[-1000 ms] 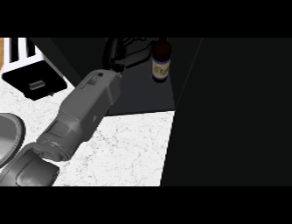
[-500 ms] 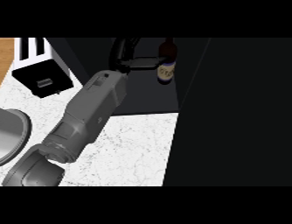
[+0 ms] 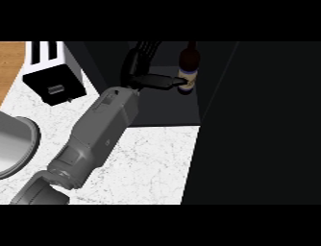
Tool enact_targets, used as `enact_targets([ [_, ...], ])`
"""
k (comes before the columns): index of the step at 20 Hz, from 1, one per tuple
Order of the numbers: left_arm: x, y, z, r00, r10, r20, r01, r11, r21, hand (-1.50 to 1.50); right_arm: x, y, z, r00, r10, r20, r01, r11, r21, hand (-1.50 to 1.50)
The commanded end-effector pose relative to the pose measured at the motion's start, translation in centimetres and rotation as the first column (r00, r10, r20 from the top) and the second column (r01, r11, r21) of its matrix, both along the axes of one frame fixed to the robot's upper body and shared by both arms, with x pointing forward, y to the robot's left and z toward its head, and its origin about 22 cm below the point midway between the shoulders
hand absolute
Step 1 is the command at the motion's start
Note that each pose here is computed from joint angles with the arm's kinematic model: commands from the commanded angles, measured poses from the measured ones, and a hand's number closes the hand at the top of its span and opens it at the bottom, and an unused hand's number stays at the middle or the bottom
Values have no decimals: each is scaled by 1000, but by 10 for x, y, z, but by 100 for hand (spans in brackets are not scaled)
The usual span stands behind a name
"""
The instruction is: Pick up the wine, place it into the cabinet and close the cabinet
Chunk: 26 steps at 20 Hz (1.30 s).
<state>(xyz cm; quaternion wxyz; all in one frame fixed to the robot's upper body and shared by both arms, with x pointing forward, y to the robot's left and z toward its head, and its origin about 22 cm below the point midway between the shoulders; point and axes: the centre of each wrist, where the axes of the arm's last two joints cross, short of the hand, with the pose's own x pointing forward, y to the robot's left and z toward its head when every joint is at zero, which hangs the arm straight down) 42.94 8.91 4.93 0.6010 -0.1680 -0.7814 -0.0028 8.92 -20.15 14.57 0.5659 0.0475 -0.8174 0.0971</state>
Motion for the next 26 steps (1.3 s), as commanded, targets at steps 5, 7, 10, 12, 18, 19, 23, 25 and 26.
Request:
enact_targets([
  [5, -29, 2, -26, 996, -87, -20, 86, 994, -69, -150, -26, -6, 43, 999, 34, 7, -34, 995, 94, -150],
  [7, -40, 5, -37, 996, -83, -46, 78, 993, -93, -150, -26, -3, 43, 1000, 2, 8, -3, 996, 89, -150],
  [10, -52, -3, -32, 996, -80, -46, 74, 991, -107, -150, -27, -5, 44, 1000, 20, 0, -20, 995, 96, -150],
  [12, -71, 10, -56, 992, -102, -72, 95, 991, -93, -150, -29, -7, 43, 1000, -10, 12, 9, 995, 104, -150],
  [18, -107, 25, -57, 994, -89, -64, 81, 991, -108, -150, -32, -4, 45, 1000, 10, 3, -11, 996, 85, -150],
  [19, -124, 20, -60, 990, -120, -72, 109, 984, -138, -150, -26, -4, 41, 1000, 12, 5, -12, 996, 86, -150],
  [23, -141, 41, -61, 993, -87, -80, 73, 984, -163, -150, -26, -7, 43, 1000, 7, 16, -8, 998, 59, -150],
  [25, -160, 41, -62, 993, -85, -80, 71, 983, -170, -150, -27, -6, 44, 1000, 3, 11, -4, 999, 39, -150],
  [26, -170, 53, -75, 991, -90, -97, 71, 979, -191, -150, -28, -10, 48, 1000, 21, 10, -21, 999, 26, -150],
])
